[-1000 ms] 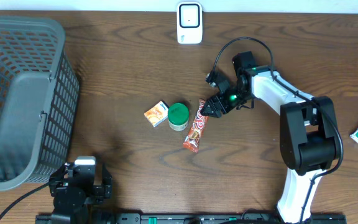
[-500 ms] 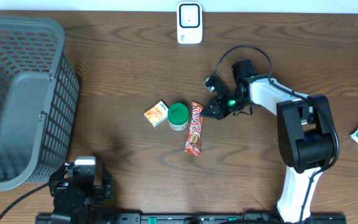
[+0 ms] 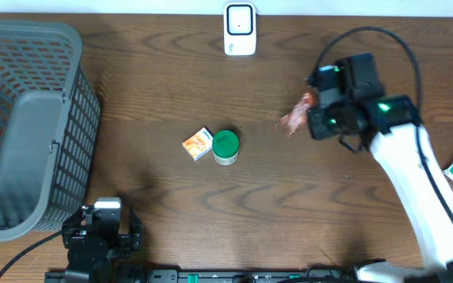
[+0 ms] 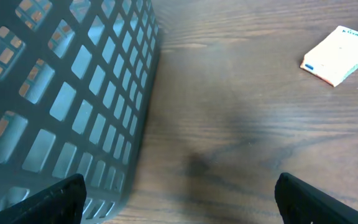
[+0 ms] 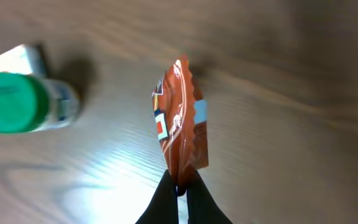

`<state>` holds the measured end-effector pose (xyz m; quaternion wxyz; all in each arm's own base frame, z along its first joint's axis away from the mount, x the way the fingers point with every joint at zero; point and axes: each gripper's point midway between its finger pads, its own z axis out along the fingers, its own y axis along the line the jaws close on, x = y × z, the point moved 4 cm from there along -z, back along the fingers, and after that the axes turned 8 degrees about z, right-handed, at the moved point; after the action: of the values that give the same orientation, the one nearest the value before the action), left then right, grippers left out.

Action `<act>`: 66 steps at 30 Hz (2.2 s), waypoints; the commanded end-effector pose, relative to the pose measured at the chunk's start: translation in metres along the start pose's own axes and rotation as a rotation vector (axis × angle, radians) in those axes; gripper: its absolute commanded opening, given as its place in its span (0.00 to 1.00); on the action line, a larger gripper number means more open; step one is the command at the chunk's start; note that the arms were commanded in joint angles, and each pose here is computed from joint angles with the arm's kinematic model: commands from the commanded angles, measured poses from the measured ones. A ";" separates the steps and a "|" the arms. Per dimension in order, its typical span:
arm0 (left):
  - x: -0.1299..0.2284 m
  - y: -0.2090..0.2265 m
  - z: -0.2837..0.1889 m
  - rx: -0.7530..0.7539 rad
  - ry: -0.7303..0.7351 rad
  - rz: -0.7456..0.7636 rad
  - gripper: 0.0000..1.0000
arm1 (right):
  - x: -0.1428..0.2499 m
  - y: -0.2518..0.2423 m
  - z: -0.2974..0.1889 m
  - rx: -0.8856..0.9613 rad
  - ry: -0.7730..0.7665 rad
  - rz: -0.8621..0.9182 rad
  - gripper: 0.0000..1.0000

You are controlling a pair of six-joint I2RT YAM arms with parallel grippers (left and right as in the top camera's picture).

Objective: Scan the item barcode
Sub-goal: 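Grasp the red Top bar with the right gripper, then lift and rotate the Top bar, set it down horizontally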

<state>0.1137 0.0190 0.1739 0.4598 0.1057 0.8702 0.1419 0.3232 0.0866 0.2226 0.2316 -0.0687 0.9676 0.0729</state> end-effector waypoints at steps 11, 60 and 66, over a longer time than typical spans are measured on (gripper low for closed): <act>0.000 0.001 0.000 -0.005 0.000 -0.016 0.95 | 0.055 0.087 0.016 0.109 0.117 -0.189 0.23; 0.000 0.001 0.000 -0.005 0.000 -0.016 0.95 | 0.166 0.030 0.137 0.435 0.409 -0.127 0.01; 0.000 0.001 0.000 -0.005 0.000 -0.016 0.95 | 0.089 0.109 0.044 -0.060 0.311 0.012 0.01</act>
<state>0.1137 0.0190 0.1739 0.4600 0.1055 0.8701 0.1418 0.2356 0.1460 0.0806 0.0407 -0.0946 0.9896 -0.1007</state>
